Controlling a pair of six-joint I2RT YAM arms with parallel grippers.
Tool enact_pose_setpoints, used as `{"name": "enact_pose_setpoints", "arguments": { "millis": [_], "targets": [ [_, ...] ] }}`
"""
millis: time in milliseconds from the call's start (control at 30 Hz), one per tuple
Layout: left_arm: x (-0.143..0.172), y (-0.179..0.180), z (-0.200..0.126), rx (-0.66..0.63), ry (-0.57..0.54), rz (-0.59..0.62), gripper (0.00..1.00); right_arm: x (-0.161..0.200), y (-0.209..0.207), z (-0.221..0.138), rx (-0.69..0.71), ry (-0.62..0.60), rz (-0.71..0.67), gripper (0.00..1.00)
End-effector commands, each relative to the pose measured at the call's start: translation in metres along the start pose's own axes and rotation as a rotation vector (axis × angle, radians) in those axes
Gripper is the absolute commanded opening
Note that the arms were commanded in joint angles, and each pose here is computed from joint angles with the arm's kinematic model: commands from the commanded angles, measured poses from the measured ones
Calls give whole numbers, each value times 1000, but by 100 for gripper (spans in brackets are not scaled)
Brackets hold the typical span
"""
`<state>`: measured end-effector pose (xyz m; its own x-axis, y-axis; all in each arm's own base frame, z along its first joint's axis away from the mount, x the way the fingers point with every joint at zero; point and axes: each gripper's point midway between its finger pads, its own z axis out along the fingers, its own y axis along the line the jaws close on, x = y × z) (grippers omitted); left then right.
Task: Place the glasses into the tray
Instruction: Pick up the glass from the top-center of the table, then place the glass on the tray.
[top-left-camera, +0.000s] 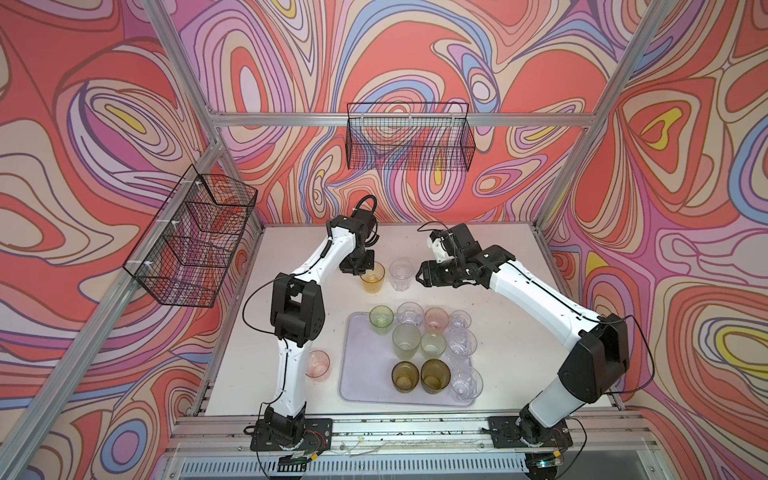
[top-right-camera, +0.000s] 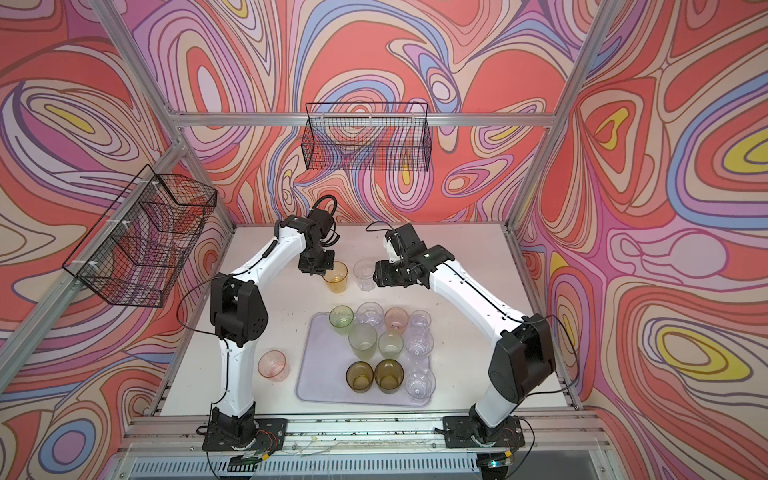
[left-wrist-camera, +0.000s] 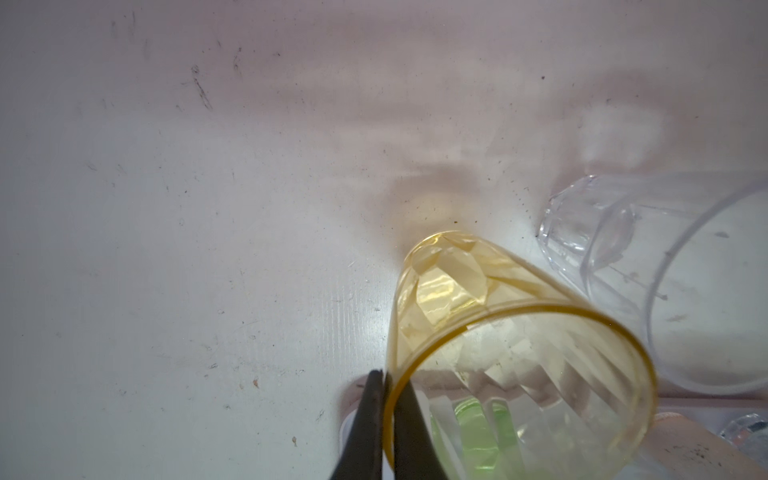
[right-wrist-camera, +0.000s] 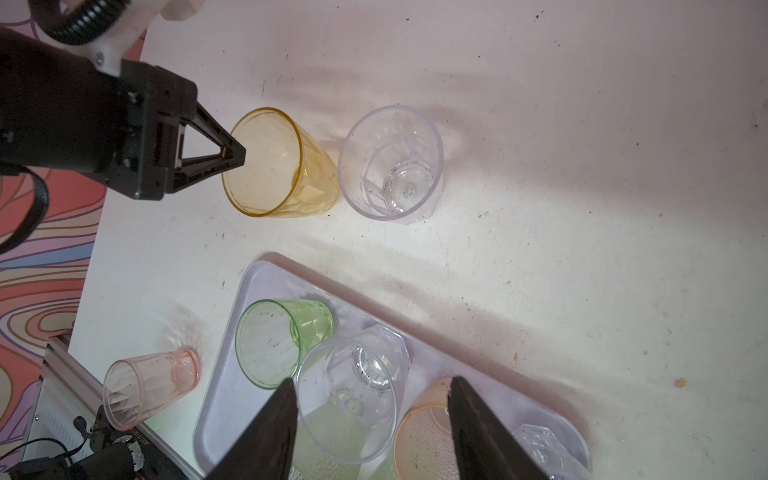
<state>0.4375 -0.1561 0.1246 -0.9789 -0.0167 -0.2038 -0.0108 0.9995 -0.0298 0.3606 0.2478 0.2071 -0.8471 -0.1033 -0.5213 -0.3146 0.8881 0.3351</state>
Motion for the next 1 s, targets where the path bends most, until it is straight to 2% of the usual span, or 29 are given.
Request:
{"name": "enact_pose_setpoints", "arguments": {
  "millis": [0,533,967],
  "targets": [
    [0,10,-40,-10,-47,10,0,-12,0,-14,12,-48,-11,60],
    [40,33,-76,-42,-38,21,0,-11,-1,-8,-3,-69,2,60],
    [89,49,-94,-34,-12,-14,0,-16,3,1,-25,-70,4,60]
  ]
}}
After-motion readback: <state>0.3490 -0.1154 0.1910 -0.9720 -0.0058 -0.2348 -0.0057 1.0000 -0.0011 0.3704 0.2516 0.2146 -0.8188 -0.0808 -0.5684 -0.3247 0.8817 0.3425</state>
